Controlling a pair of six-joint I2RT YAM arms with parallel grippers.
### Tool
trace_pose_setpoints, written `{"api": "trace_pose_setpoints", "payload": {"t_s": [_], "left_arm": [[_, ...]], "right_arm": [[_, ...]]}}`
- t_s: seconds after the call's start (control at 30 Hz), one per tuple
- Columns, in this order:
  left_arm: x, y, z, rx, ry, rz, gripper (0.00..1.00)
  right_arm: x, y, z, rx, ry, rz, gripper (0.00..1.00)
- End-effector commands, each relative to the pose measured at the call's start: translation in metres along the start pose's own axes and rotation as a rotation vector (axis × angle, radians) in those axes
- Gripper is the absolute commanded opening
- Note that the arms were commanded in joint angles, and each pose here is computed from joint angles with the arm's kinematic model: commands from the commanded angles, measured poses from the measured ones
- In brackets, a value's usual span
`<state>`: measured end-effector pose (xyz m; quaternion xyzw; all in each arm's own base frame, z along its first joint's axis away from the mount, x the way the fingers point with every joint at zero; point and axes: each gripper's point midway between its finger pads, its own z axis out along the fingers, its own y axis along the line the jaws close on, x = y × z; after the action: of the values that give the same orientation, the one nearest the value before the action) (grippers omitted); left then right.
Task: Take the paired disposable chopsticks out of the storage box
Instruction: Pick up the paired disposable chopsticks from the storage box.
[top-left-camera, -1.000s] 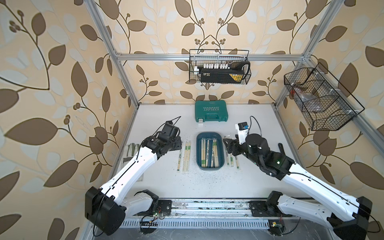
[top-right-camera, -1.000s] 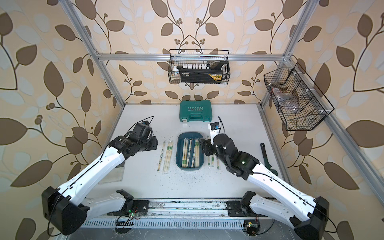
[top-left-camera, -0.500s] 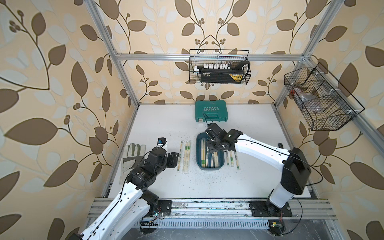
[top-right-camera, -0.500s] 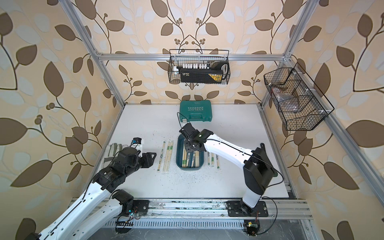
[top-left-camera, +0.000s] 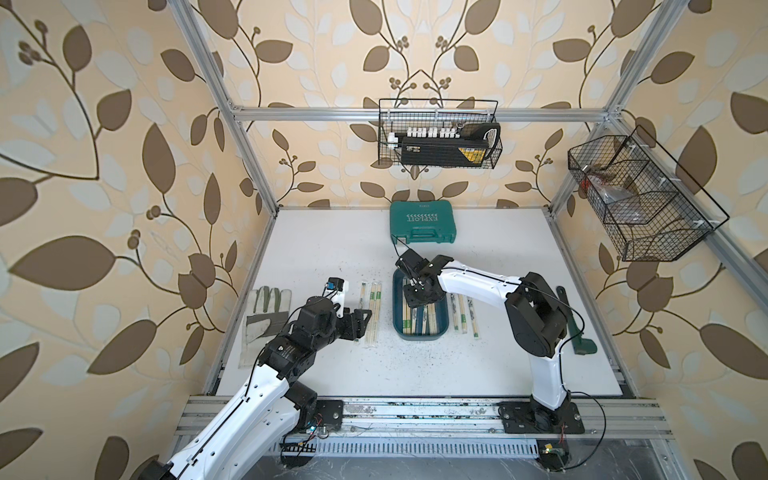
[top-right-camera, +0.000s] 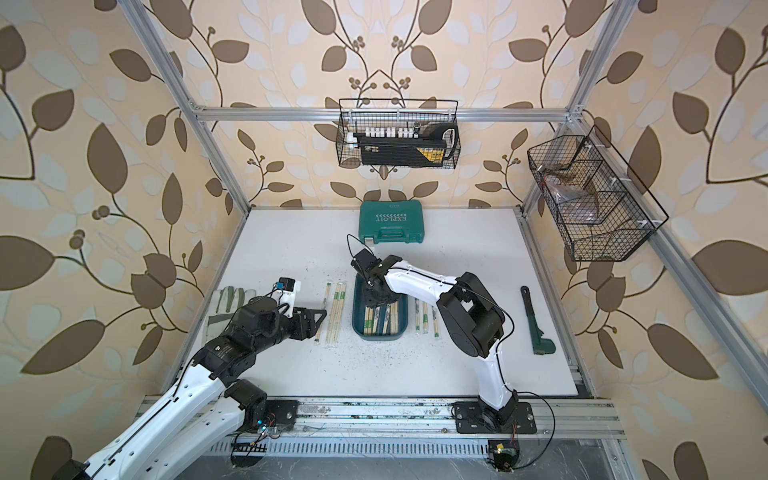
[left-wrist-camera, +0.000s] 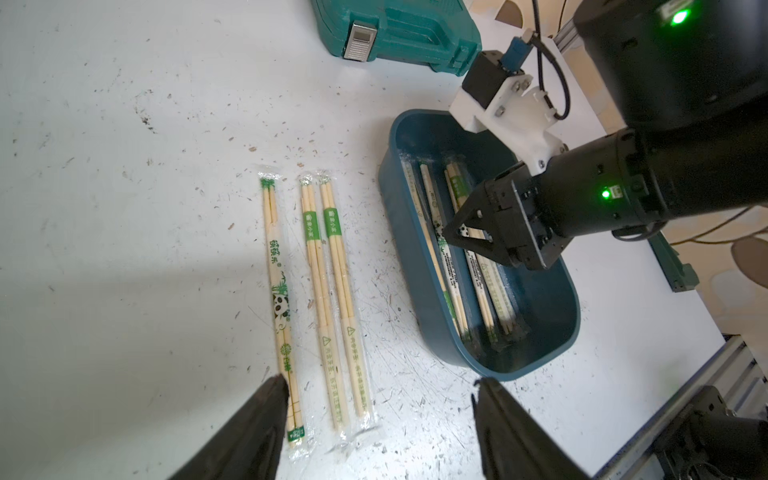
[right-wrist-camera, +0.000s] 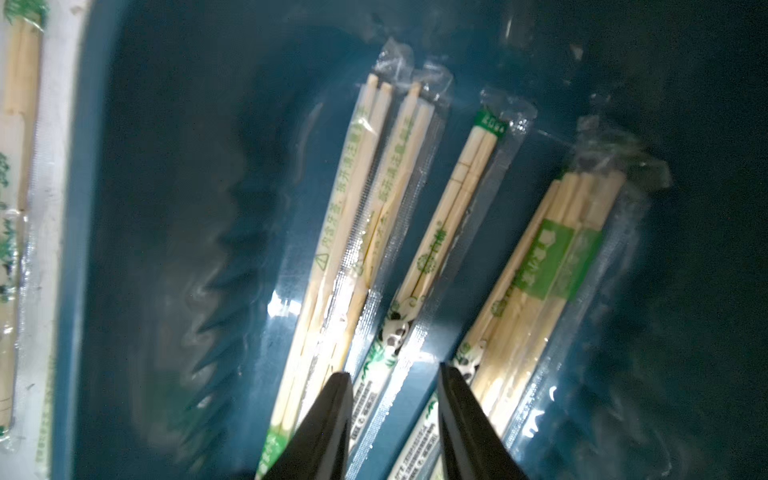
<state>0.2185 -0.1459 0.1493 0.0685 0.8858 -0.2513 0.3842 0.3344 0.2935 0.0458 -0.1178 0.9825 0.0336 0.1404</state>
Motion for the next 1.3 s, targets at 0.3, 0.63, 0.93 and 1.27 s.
{"api": "trace_pose_setpoints", "payload": {"t_s": [0.3, 0.63, 0.93, 1.27], "left_arm": [[-0.016, -0.017, -0.004, 0.061, -0.031, 0.038, 0.74], [-0.017, -0.021, -0.006, 0.083, -0.029, 0.031, 0.75], [-0.017, -0.020, -0.006, 0.072, -0.026, 0.027, 0.75], [-0.017, -0.019, -0.005, 0.067, -0.017, 0.025, 0.76]], "right_arm": [[0.002, -0.001, 0.023, -0.009, 0.045, 0.044, 0.34], [0.005, -0.003, 0.042, 0.019, 0.078, 0.053, 0.27], [0.002, -0.010, 0.044, 0.025, 0.090, 0.107, 0.17], [-0.014, -0.005, 0.018, -0.023, 0.040, 0.164, 0.13]]}}
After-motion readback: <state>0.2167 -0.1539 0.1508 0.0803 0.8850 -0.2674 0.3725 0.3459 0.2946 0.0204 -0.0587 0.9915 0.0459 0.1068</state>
